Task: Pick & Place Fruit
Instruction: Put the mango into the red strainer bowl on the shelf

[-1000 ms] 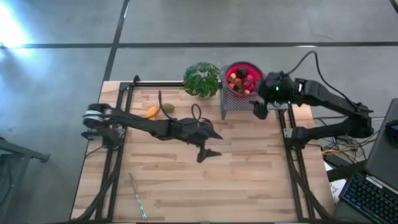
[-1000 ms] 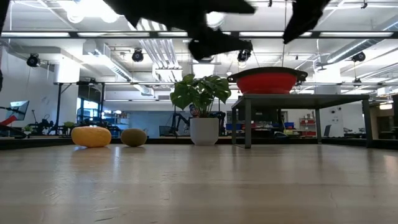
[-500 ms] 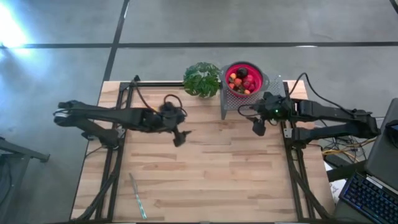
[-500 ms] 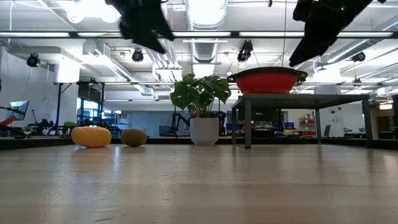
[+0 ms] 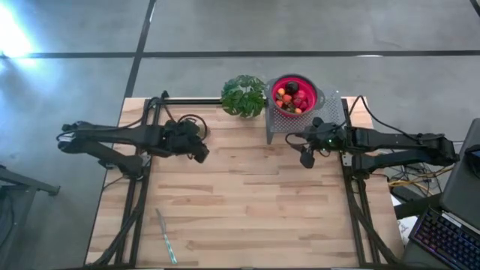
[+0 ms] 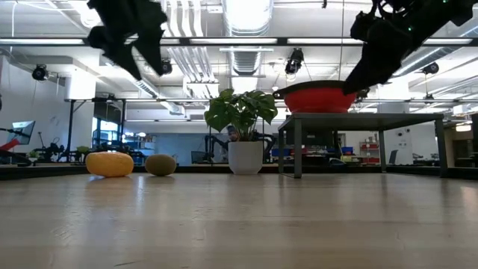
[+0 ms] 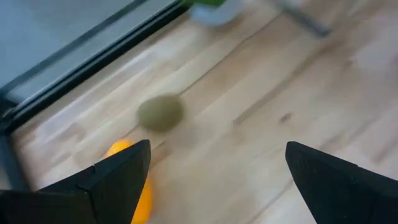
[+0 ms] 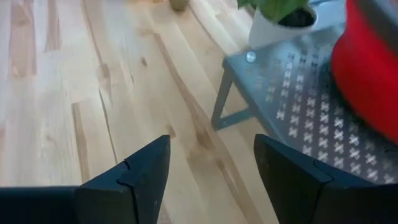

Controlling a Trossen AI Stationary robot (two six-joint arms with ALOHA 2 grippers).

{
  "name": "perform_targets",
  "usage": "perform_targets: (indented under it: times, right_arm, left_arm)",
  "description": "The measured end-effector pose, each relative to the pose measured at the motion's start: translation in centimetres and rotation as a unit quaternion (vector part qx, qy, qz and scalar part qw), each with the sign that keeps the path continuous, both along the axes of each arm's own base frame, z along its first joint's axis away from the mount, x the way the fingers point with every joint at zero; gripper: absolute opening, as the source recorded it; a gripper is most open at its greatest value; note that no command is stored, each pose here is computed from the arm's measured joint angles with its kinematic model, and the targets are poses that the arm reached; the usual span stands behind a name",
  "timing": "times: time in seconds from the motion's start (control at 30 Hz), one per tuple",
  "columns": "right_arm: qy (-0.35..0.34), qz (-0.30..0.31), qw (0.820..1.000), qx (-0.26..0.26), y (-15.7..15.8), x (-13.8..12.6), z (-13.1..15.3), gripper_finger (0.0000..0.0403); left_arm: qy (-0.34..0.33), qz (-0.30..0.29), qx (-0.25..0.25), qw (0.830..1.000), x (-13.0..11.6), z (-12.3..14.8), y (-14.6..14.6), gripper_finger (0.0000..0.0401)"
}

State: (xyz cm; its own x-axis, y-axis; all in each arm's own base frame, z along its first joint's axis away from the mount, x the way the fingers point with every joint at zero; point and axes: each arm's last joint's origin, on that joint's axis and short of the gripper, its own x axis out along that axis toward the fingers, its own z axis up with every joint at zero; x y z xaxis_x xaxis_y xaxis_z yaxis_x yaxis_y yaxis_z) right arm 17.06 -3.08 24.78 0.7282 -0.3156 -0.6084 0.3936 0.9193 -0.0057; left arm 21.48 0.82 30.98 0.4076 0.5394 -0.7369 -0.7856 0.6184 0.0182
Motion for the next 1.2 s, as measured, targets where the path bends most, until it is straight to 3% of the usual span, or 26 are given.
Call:
perform_targets:
  times: [0.63, 1.2]
  right_arm:
    - [-0.007, 0.01, 1.0, 0.01, 0.6, 0.2, -0.3, 0.0285]
    - [-0.008, 0.014, 1.0, 0.009, 0.7, 0.2, -0.3, 0.0314]
  left_arm:
    - [0.121, 0.155, -0.04, 0.98, -2.6, -6.4, 4.3, 0.0377]
    - [0.12, 0.147, -0.098, 0.977, -4.0, -12.0, 7.1, 0.0377]
